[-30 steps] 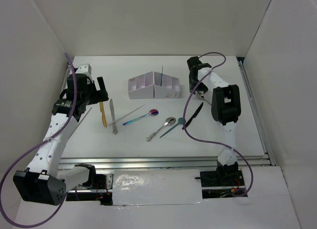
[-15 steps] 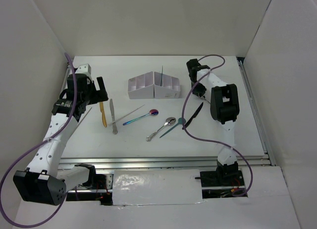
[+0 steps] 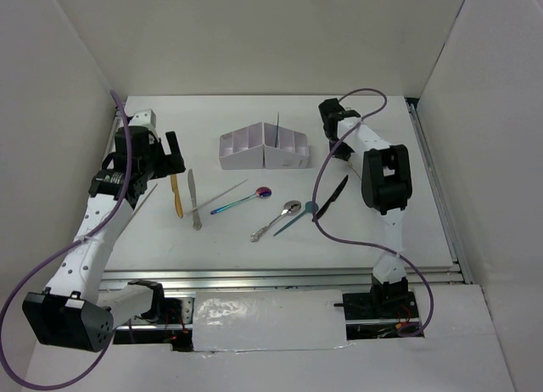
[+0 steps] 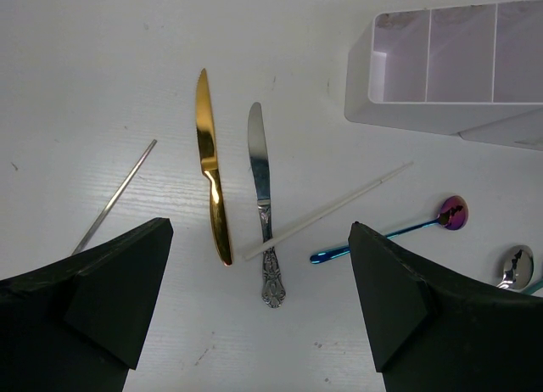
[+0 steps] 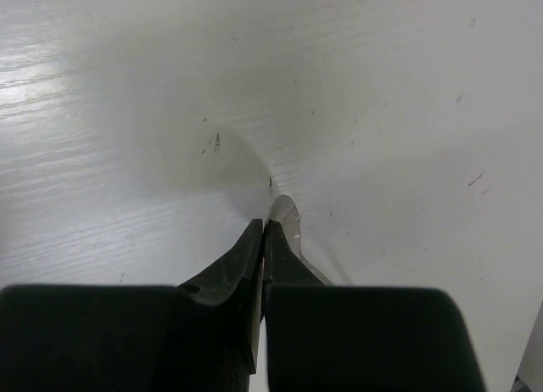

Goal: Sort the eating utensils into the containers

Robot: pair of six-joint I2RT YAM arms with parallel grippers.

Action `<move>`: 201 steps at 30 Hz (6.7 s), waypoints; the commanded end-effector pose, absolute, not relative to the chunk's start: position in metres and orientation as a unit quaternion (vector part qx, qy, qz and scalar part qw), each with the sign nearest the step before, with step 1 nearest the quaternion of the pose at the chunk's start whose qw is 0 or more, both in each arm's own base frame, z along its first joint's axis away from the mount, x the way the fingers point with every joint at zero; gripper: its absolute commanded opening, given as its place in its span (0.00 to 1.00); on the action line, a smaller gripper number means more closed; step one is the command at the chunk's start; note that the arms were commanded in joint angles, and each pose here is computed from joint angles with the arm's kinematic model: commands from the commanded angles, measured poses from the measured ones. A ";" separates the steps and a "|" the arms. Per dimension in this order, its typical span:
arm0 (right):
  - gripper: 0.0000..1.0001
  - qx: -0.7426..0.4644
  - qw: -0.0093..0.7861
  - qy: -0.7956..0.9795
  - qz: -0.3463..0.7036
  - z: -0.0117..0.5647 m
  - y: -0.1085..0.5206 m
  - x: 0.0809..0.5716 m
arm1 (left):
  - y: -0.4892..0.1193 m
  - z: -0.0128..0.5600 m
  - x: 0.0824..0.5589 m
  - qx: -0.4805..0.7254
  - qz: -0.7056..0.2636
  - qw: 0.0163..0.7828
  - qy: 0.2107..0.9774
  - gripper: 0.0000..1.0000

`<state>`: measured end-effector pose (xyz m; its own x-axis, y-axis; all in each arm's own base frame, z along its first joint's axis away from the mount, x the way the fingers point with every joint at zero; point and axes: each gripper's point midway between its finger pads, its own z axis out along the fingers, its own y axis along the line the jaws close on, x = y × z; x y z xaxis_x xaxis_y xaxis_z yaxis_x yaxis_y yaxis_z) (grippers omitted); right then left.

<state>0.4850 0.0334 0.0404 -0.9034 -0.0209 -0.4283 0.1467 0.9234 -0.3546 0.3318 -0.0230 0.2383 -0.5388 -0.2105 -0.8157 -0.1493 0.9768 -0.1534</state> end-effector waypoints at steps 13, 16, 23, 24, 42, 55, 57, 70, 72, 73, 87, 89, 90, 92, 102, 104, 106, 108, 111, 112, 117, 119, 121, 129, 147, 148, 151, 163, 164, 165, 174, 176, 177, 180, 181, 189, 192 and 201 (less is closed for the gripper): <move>0.00 0.029 0.516 0.851 0.091 0.301 0.119 0.491 | -0.021 0.258 0.330 -0.103 -0.032 0.497 0.861 0.99; 0.00 -0.023 0.565 0.799 0.205 0.337 0.154 0.469 | -0.020 0.259 0.329 -0.104 -0.031 0.498 0.860 0.99; 0.00 -0.028 0.682 0.642 0.349 0.410 0.188 0.460 | -0.021 0.259 0.328 -0.109 -0.036 0.498 0.860 0.99; 0.00 -0.023 0.688 0.625 0.367 0.414 0.190 0.458 | -0.021 0.259 0.327 -0.110 -0.036 0.497 0.860 0.99; 0.00 0.012 0.654 0.610 0.448 0.333 0.217 0.493 | -0.019 0.263 0.331 -0.107 -0.028 0.498 0.860 0.99; 0.00 0.019 0.603 0.668 0.436 0.266 0.226 0.509 | -0.021 0.253 0.329 -0.102 -0.030 0.489 0.866 0.99; 0.00 0.024 0.596 0.675 0.433 0.256 0.225 0.508 | -0.019 0.254 0.329 -0.102 -0.026 0.489 0.866 0.99; 0.68 0.027 0.628 0.713 0.310 0.313 0.189 0.501 | -0.026 0.254 0.330 -0.094 -0.040 0.486 0.868 0.99; 0.64 0.047 0.638 0.715 0.282 0.332 0.168 0.485 | -0.024 0.249 0.328 -0.093 -0.032 0.468 0.878 0.99; 0.62 0.050 0.640 0.718 0.268 0.334 0.160 0.479 | -0.024 0.246 0.328 -0.092 -0.030 0.462 0.882 0.99; 0.63 0.245 0.390 0.878 0.134 0.124 0.098 0.351 | -0.031 0.241 0.321 -0.102 -0.056 0.464 0.878 0.99; 0.67 0.251 0.356 0.891 0.125 0.096 0.102 0.335 | -0.033 0.241 0.318 -0.098 -0.059 0.460 0.881 0.99; 0.67 0.257 0.341 0.896 0.125 0.084 0.105 0.328 | -0.032 0.241 0.317 -0.097 -0.057 0.461 0.880 0.99; 0.66 0.267 0.321 0.900 0.123 0.069 0.112 0.323 | -0.026 0.238 0.316 -0.099 -0.044 0.464 0.879 0.99; 0.55 0.304 0.288 0.906 0.064 0.028 0.114 0.326 | -0.026 0.234 0.314 -0.087 -0.038 0.459 0.883 0.99; 0.55 0.306 0.287 0.906 0.055 0.026 0.115 0.333 | -0.026 0.233 0.314 -0.087 -0.037 0.458 0.884 0.99; 0.55 0.303 0.287 0.908 0.044 0.024 0.113 0.336 | -0.025 0.233 0.314 -0.086 -0.036 0.457 0.885 0.99; 0.55 0.300 0.286 0.909 0.030 0.022 0.111 0.341 | -0.025 0.233 0.315 -0.085 -0.035 0.458 0.884 0.99; 0.54 0.293 0.279 0.914 0.014 0.018 0.109 0.343 | -0.025 0.233 0.316 -0.086 -0.035 0.459 0.884 0.99; 0.53 0.290 0.277 0.916 0.012 0.017 0.109 0.343 | -0.026 0.231 0.317 -0.084 -0.036 0.458 0.884 0.99; 0.40 0.278 0.254 0.926 0.005 0.010 0.113 0.342 | -0.026 0.229 0.318 -0.084 -0.036 0.456 0.886 0.99; 0.35 0.274 0.247 0.929 0.008 0.006 0.115 0.340 | -0.026 0.229 0.318 -0.083 -0.035 0.455 0.886 0.99; 0.31 0.270 0.244 0.931 0.016 0.004 0.117 0.338 | -0.026 0.228 0.319 -0.083 -0.034 0.456 0.886 0.99; 0.26 0.255 0.240 0.937 0.017 0.001 0.122 0.342 | -0.025 0.227 0.321 -0.084 -0.034 0.454 0.886 0.99; 0.06 0.203 0.381 0.900 0.051 0.127 0.115 0.367 | -0.026 0.232 0.323 -0.085 -0.037 0.460 0.883 0.99; 0.06 0.199 0.384 0.900 0.055 0.130 0.116 0.367 | -0.027 0.233 0.322 -0.085 -0.038 0.461 0.882 0.99; 0.05 0.173 0.406 0.895 0.070 0.149 0.121 0.368 | -0.027 0.232 0.322 -0.083 -0.038 0.461 0.883 0.99; 0.05 0.065 0.575 0.801 0.154 0.263 0.152 0.378 | -0.031 0.231 0.325 -0.089 -0.050 0.456 0.884 0.99; 0.05 0.059 0.592 0.787 0.165 0.275 0.156 0.382 | -0.032 0.231 0.325 -0.087 -0.052 0.455 0.885 0.99; 0.05 0.047 0.602 0.778 0.176 0.285 0.163 0.384 | -0.033 0.231 0.326 -0.088 -0.054 0.454 0.885 0.99; 0.05 -0.034 0.696 0.669 0.259 0.368 0.244 0.422 | -0.029 0.233 0.327 -0.093 -0.043 0.448 0.888 0.99; 0.05 -0.044 0.705 0.652 0.275 0.382 0.259 0.427 | -0.026 0.234 0.327 -0.096 -0.036 0.451 0.887 0.99; 0.05 -0.049 0.707 0.648 0.279 0.384 0.266 0.430 | -0.024 0.235 0.327 -0.099 -0.031 0.451 0.886 0.99; 0.05 -0.062 0.708 0.641 0.288 0.384 0.292 0.444 | -0.022 0.238 0.328 -0.099 -0.025 0.449 0.888 0.99; 0.05 -0.070 0.703 0.646 0.289 0.375 0.303 0.450 | -0.022 0.238 0.330 -0.097 -0.026 0.448 0.889 0.99; 0.05 -0.055 0.713 0.644 0.272 0.360 0.321 0.478 | -0.028 0.231 0.333 -0.092 -0.038 0.435 0.895 0.99; 0.05 -0.043 0.719 0.646 0.253 0.352 0.316 0.486 | -0.029 0.229 0.334 -0.092 -0.042 0.436 0.894 0.99; 0.05 -0.006 0.732 0.652 0.197 0.328 0.292 0.509 | -0.029 0.225 0.337 -0.090 -0.039 0.432 0.896 0.99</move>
